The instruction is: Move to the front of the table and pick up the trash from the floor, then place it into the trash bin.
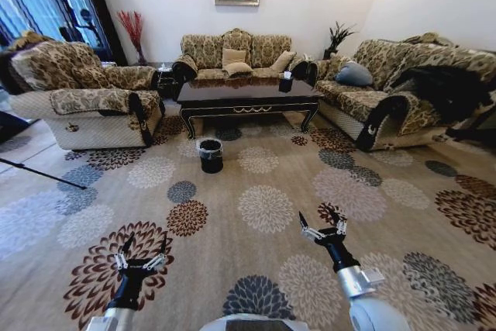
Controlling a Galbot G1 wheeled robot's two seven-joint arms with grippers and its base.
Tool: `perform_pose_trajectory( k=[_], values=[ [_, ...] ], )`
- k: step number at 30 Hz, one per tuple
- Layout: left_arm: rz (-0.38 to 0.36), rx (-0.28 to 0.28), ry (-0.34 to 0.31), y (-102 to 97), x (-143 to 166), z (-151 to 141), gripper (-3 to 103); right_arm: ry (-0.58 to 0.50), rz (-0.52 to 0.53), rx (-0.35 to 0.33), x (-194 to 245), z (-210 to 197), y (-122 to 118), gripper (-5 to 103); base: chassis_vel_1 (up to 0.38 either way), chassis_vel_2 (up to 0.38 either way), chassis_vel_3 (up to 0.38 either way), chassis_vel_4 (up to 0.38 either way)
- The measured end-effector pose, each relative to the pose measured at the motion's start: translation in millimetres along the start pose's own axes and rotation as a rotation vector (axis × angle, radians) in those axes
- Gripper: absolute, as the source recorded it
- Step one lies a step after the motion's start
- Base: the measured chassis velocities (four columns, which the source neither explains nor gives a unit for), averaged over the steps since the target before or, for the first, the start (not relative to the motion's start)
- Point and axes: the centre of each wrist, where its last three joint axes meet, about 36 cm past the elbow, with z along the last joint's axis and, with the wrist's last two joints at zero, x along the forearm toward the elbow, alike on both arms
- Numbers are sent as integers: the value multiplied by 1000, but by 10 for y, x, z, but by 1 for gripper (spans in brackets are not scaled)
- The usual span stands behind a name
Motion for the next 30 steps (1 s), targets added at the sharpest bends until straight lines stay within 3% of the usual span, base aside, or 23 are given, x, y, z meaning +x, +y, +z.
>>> perform_pose_trajectory(
  k=[30],
  values=[
    [0,0,0,0,0,0,100,0,0,0,0,0,0,100,0,0,0,0]
  ],
)
